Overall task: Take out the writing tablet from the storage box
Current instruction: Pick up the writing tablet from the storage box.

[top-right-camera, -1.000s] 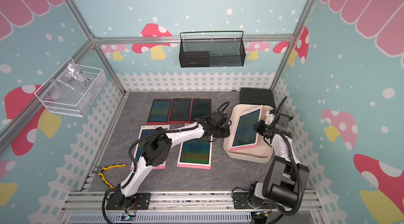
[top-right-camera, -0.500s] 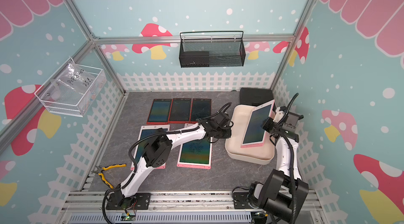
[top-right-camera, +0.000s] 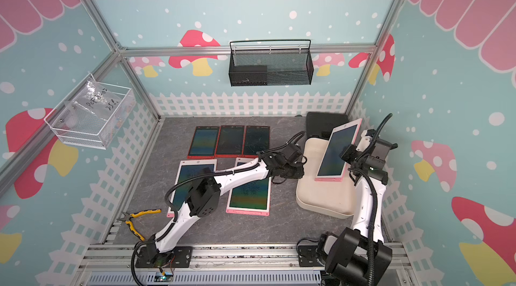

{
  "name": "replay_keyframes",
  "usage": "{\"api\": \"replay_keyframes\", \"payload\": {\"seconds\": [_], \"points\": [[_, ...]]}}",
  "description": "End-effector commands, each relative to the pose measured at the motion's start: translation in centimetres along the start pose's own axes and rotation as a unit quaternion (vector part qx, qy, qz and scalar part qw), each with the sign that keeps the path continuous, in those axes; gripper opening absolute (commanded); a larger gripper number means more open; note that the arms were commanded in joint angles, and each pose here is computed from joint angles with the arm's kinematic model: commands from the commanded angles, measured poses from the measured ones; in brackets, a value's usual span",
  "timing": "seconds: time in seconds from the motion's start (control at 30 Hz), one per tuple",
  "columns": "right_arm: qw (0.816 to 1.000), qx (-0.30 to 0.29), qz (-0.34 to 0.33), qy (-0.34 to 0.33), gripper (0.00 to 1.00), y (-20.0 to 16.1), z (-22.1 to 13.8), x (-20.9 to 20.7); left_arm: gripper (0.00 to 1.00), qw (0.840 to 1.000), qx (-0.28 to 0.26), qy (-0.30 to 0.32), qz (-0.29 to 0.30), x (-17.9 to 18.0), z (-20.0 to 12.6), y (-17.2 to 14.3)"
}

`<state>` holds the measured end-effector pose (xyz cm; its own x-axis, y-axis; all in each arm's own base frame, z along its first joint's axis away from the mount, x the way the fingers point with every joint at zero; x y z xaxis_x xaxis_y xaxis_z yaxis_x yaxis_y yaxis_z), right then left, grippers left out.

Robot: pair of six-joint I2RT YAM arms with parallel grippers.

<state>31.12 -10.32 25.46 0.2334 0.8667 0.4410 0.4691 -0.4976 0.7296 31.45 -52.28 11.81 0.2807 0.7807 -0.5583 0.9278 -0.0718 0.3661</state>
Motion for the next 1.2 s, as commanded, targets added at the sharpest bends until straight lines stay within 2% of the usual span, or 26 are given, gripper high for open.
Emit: {"api": "replay_keyframes", "payload": {"seconds": [0.0,0.3,0.53,0.7,0.9,1.03,1.17], "points": [[0.999,-0.030,-0.025,0.021,0.02,1.9,-0.8,1.1,0.25,1.000,0.019,0.010,-0.009,0.2,1.2,-1.2],[0.997,-0.037,-0.026,0.059,0.02,1.8,-1.0,2.1,0.25,1.000,0.009,0.009,0.005,-0.8,0.0,-1.2],[0.994,-0.048,-0.025,0.098,0.02,2.5,-1.6,3.4,0.25,0.998,-0.034,0.044,0.024,0.1,-4.0,-0.1],[0.990,-0.052,-0.022,0.132,0.02,3.0,-2.1,4.5,0.25,0.997,-0.059,0.047,0.033,0.1,-6.6,0.4],[0.990,-0.052,-0.023,0.129,0.02,2.9,-2.3,4.6,0.25,0.998,-0.043,0.039,0.031,0.2,-5.5,-0.1],[0.990,-0.061,-0.027,0.128,0.02,3.2,-3.0,4.9,0.22,0.998,-0.027,0.050,0.026,0.8,-4.0,-0.5],[0.989,-0.065,-0.028,0.130,0.02,3.4,-3.4,5.2,0.20,0.997,-0.030,0.069,0.027,1.6,-3.8,-0.7]]}}
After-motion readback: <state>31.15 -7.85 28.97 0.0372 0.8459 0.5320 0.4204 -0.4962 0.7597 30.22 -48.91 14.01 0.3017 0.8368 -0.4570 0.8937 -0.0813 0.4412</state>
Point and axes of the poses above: each gripper's point midway between its finger pads, its own z axis out along the fingers, its own x axis along the line the jaws close on, y = z × x, the point moved 4 cm from there along -z, back along the fingers, and after that the axes turned 1 degree about -z, right-handed, at the moved point
